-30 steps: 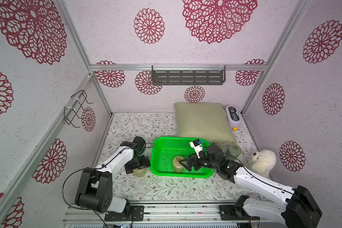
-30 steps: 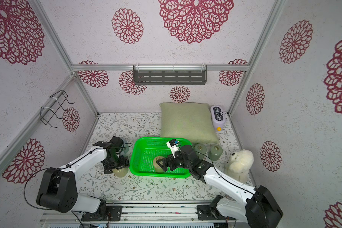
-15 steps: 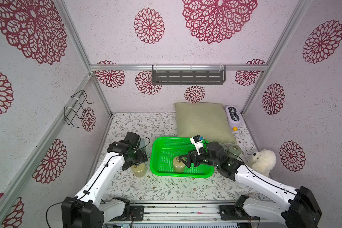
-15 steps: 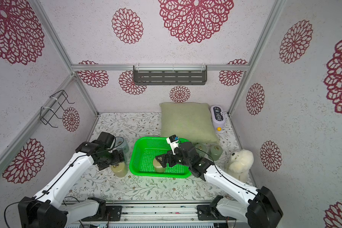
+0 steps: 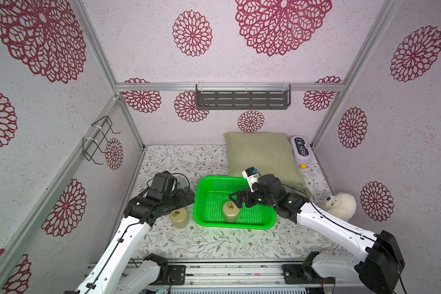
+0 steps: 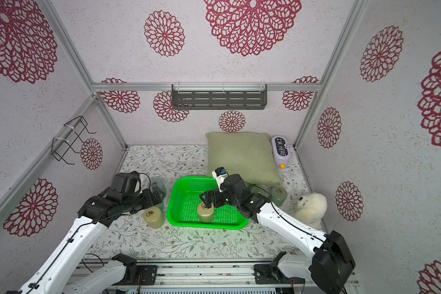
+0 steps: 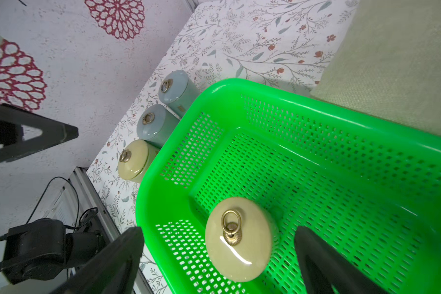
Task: Take the tea canister out of the basket
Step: Pick up the tea canister from the basket.
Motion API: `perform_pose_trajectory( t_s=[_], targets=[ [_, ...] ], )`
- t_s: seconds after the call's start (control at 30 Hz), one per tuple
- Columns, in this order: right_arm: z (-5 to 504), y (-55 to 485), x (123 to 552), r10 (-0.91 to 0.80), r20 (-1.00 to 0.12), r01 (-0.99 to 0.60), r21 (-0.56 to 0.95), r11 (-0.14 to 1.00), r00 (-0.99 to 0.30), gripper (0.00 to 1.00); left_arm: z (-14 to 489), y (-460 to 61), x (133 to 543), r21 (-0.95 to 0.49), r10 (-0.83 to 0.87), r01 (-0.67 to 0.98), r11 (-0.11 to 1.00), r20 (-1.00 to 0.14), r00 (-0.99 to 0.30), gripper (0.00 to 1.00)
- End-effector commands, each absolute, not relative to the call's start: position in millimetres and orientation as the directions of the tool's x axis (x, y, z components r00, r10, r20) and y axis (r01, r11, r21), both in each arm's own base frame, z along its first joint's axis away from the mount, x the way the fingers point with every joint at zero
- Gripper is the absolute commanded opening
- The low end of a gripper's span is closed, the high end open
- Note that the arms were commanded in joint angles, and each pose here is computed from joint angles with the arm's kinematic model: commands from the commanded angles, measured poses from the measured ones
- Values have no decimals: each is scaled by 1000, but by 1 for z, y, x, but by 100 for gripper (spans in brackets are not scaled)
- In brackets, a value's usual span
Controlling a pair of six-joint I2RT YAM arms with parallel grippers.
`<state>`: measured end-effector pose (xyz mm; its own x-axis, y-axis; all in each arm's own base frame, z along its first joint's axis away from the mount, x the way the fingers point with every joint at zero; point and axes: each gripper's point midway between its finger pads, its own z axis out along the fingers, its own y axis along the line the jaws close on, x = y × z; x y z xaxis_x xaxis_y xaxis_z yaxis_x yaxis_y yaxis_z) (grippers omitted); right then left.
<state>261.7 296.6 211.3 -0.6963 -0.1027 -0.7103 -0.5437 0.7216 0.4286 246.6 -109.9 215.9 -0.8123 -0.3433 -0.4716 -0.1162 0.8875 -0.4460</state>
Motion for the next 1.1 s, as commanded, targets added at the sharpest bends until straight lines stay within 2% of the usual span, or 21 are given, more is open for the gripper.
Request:
perform_pose_trajectory(
  t_s=[0.0,0.23,0.53,0.83,1.07],
  targets=[
    [211,290,269,-155,-702,-520,344,782,-696,99,226,-134,255,-502,-327,-25,865,-525,-786,97],
    [188,291,279,-264,-623,-491,225,841,-737,99,216,-146,250,-481,-279,45,875,-579,-766,97],
    [150,317,263,-440,-458,-541,112,834,-773,99,205,-147,248,-461,-253,66,885,-594,-763,97],
    [114,311,245,-516,-331,-557,34,830,-790,99,211,-148,244,-489,-267,85,868,-604,-751,97],
    [94,311,239,-530,-298,-562,27,827,-794,99,211,-148,242,-502,-274,94,860,-609,-744,97]
  ],
)
